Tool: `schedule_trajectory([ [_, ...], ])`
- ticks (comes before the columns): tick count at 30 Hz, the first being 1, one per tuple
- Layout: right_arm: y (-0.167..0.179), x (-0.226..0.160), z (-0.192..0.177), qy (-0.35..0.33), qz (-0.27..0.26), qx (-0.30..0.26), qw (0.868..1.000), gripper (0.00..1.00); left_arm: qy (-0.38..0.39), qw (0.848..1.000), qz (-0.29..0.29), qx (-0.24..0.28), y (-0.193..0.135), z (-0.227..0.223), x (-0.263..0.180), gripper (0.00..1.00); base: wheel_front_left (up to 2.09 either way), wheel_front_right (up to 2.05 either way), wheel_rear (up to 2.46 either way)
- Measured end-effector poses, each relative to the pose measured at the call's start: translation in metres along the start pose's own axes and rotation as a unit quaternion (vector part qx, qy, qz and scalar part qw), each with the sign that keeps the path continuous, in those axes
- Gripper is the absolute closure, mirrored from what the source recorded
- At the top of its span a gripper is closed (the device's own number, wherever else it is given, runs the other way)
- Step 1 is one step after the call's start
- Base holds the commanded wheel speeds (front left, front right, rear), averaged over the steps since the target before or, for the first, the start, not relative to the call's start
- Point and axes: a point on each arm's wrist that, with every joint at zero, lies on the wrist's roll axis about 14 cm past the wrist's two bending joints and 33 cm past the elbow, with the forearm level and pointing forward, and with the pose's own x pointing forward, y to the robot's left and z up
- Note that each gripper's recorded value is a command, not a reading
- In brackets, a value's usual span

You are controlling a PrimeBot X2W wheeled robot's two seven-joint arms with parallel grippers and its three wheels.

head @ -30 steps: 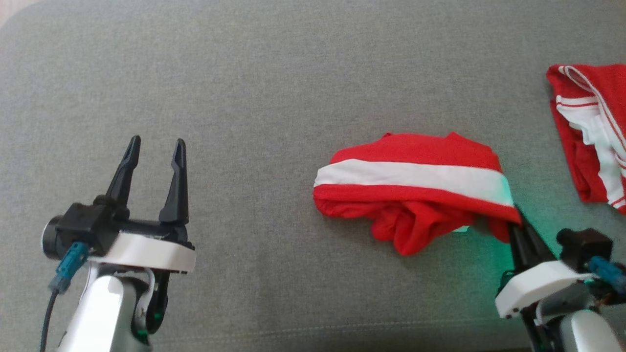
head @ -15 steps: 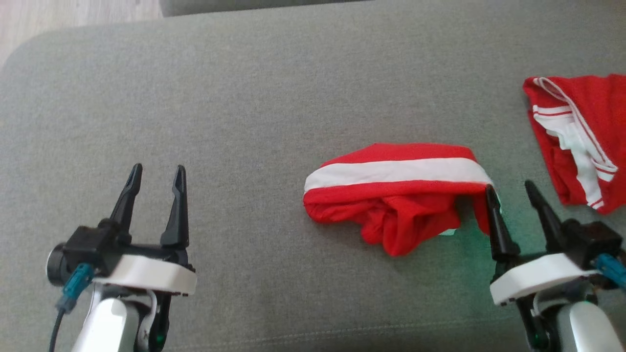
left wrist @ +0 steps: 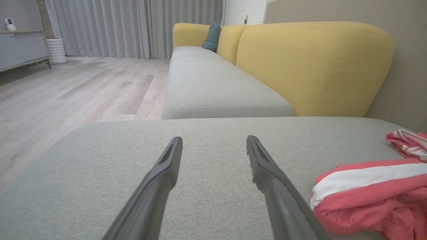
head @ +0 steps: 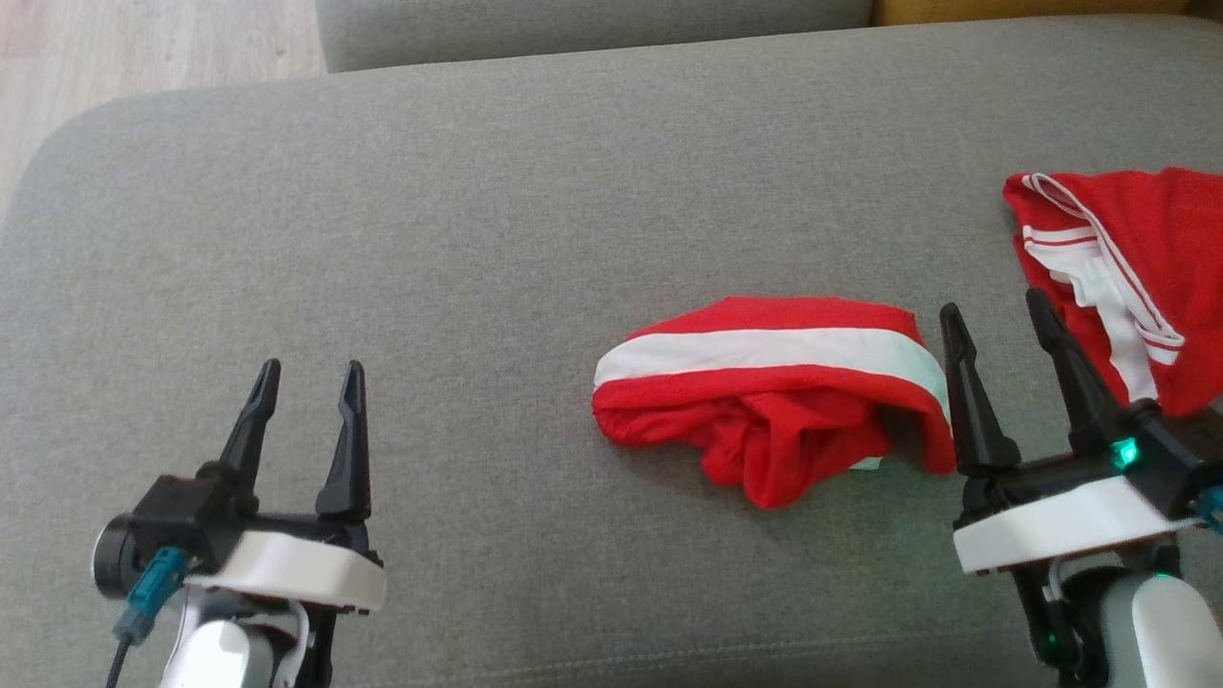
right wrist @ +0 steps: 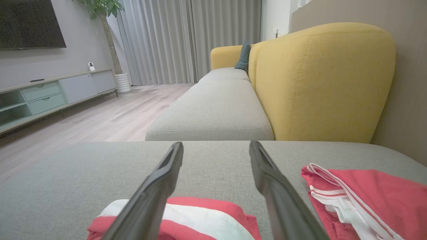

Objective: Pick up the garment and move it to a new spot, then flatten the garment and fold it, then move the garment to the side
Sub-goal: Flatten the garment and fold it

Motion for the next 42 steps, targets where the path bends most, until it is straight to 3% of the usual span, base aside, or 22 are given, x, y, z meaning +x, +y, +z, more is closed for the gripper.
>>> schedule_trajectory([
  [17,0.004,0.004,-0.004,0.008,0.007,0.014,1.0,0.0,0.025,1.0,-0.012,-0.004,-0.007,-0.009,-0.002,0.0,0.0,0.0,0.0],
  [23,0.005,0.008,-0.016,0.026,0.009,0.018,0.999,0.0,0.053,0.994,-0.095,-0.026,-0.047,-0.017,0.022,0.0,0.0,0.0,0.0],
  [28,0.0,0.009,-0.026,0.041,0.001,0.019,0.999,0.0,0.073,0.981,-0.172,-0.06,-0.096,-0.02,0.055,0.0,0.0,0.0,0.0],
  [32,-0.007,0.011,-0.03,0.047,-0.01,0.02,0.999,0.0,0.136,0.964,-0.215,-0.082,-0.125,-0.047,0.064,0.0,0.0,0.0,0.0],
  [37,-0.015,0.007,-0.04,0.06,-0.026,0.021,0.998,0.0,0.237,0.937,-0.239,-0.093,-0.14,-0.091,0.061,0.0,0.0,0.0,0.0],
  [42,-0.018,0.006,-0.046,0.067,-0.033,0.024,0.997,0.0,0.284,0.92,-0.252,-0.097,-0.146,-0.108,0.059,0.0,0.0,0.0,0.0],
])
